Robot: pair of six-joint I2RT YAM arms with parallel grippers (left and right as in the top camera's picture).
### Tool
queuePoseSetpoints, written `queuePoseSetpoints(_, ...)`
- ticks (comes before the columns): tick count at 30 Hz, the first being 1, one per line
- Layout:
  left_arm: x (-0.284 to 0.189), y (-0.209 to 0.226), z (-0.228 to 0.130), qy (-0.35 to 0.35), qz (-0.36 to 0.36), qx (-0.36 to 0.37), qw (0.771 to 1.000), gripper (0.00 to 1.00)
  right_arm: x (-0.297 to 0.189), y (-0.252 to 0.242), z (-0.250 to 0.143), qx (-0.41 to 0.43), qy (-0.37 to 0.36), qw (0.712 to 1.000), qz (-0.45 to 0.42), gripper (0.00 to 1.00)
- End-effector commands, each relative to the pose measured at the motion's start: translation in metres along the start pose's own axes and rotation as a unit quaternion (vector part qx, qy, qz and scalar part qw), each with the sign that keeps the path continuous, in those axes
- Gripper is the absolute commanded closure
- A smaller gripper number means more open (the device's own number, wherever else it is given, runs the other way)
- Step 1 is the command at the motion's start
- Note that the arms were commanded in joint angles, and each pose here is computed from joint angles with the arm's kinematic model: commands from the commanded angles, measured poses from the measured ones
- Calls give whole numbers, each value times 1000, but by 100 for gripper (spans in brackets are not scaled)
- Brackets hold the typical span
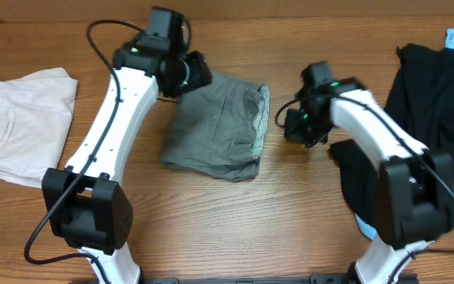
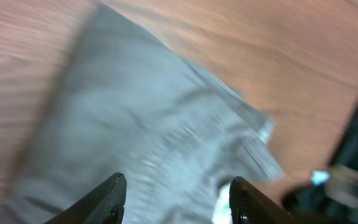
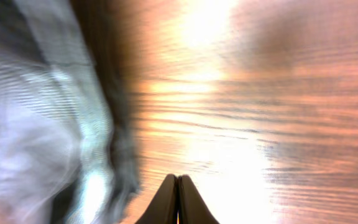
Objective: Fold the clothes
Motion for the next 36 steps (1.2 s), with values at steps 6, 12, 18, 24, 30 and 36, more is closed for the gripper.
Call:
queuePoseSetpoints(6,27,22,9,-7,75,54,996,42,-50,81,-20,-174,-26,970,170,96)
queuePoseSetpoints(12,74,49,-3,54,127,39,990,40,-6,103,-39,-189,19,967,172,96)
queuePoseSetpoints(18,113,79,-25,128,179,27,975,40,40,95,-63,-162,67,971,164,96)
queuePoseSetpoints(24,119,105,-54,218,241,3,946,35,77,69,-92,-130,115,974,142,89)
queuePoseSetpoints(30,102,112,-78,285,284,-7,916,35,94,44,-99,-42,114,989,83,90)
queuePoseSetpoints(36,91,107,-95,324,302,-5,896,36,85,13,-74,2,70,996,59,90)
Point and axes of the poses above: each gripper's point midway between its finger pads, its own x axis out along the fingers, its own y axis along the line the jaws close on, z = x × y, the point moved 7 cm from there along -x, back along the fingers, and after that the axes turned 8 degrees about -x, right-handed, at the moved point
